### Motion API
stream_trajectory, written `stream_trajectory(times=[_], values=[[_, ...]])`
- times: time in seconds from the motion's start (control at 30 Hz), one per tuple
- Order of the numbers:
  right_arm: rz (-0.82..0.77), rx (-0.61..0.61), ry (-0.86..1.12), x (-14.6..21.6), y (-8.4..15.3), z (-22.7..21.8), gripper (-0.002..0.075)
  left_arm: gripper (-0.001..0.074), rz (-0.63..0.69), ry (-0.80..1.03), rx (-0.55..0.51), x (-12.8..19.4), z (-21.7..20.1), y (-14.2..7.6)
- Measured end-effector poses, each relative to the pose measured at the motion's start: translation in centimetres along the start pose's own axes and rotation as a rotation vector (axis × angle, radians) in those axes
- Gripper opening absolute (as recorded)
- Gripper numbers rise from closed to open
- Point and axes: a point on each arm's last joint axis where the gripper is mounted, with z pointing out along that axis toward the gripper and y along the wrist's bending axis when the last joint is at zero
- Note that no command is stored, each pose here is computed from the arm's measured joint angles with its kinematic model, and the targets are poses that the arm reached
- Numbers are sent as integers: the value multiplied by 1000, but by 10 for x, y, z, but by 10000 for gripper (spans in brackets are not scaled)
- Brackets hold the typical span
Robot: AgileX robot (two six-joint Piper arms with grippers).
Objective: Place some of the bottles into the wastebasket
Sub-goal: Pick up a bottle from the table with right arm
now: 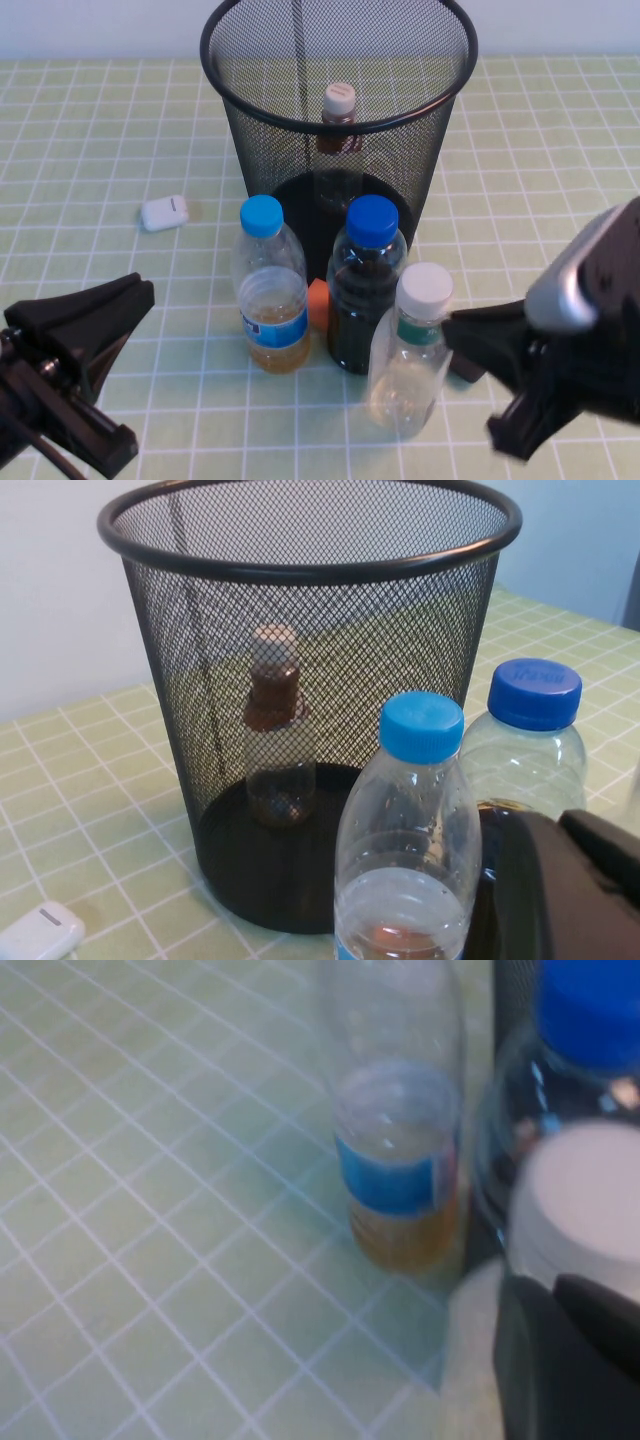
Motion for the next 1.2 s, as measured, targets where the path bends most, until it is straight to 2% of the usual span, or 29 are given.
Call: stream_trajectory(times=[0.13,0.3,0.37,0.47,0.63,0.7,1.1,1.2], values=[[-39,4,-159,9,21,-3,0,-3,0,10,-6,1,0,1],[-35,31,-206,26,27,-3,3,-3,0,25,-16,2,0,1],[1,56,-202,33,25,-3,35,-3,-1,27,-17,2,0,2],[60,92,-186,40,21,-4,155,-3,-1,28,-18,3,0,2],[6,78,-185,42,22,-4,488,-3,-1,30,-19,3,0,2],[-29,75,-200,40,23,-3,549,-3,-1,30,-19,3,0,2],[27,248,-303,44,14,22,553,-3,-2,30,-19,3,0,2],[59,256,-328,47,14,30,553,-3,-2,30,-19,3,0,2]])
